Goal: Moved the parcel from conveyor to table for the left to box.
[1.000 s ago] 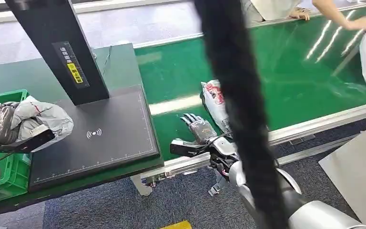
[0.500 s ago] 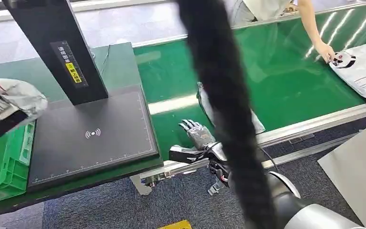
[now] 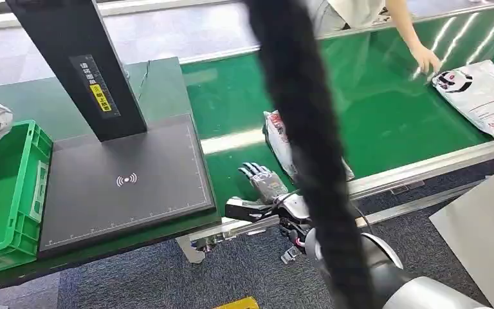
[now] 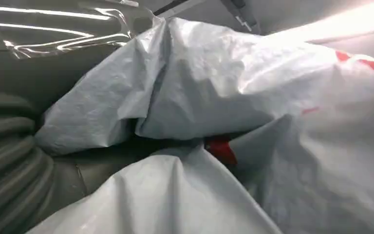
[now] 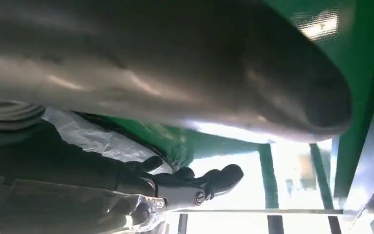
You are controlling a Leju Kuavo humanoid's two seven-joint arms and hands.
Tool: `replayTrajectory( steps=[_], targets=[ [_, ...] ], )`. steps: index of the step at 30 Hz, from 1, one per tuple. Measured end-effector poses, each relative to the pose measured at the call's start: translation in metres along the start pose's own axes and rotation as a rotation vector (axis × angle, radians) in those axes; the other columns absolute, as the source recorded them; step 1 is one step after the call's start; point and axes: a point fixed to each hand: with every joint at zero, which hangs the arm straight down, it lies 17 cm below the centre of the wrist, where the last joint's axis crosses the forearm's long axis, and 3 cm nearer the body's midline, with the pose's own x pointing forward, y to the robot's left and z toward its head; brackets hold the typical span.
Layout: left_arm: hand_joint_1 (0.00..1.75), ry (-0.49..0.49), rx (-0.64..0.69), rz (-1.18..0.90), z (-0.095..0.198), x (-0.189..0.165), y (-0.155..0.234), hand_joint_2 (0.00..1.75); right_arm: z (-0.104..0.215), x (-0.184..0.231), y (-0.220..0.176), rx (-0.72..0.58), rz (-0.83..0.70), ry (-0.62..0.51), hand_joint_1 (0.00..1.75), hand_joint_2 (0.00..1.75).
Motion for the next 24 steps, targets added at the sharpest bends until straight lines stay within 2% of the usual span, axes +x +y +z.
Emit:
replayTrajectory(
  steps=[4,5,6,7,8,9,10,19,24],
  targets=[
    [1.69,0.019,-0.025,0.000,0.013,-0.009,-0.012,1.75,0.000,0.000,0.001,0.006,0.008,0.005,0.00,0.00],
    [1.61,0.026,-0.035,0.002,0.018,-0.012,-0.017,1.75,0.000,0.000,0.001,0.007,0.009,0.007,0.00,0.00],
    [1.26,0.032,-0.045,0.005,0.024,-0.016,-0.022,1.75,0.000,0.000,0.001,0.008,0.010,0.008,0.00,0.00],
    [0.30,0.038,-0.058,0.007,0.031,-0.019,-0.028,1.75,0.000,-0.001,0.001,0.008,0.010,0.008,0.00,0.00],
    [0.00,0.020,-0.080,-0.007,0.038,-0.017,-0.036,1.75,0.000,0.000,0.001,0.008,0.014,0.007,0.00,0.00],
    [0.00,-0.005,-0.099,-0.041,0.044,-0.017,-0.042,0.00,0.000,-0.001,0.001,0.008,0.017,0.007,0.00,0.00],
    [0.00,-0.012,-0.115,-0.069,0.051,-0.020,-0.047,0.00,0.000,-0.002,0.001,0.007,0.015,0.009,0.00,0.00],
    [0.00,0.178,-0.191,-0.007,0.098,-0.073,-0.076,0.00,0.002,-0.008,0.000,0.006,0.008,0.021,0.00,0.00],
    [0.00,0.205,-0.209,0.002,0.109,-0.081,-0.083,0.00,0.002,-0.010,0.000,0.005,0.011,0.025,0.00,0.00]
  ],
)
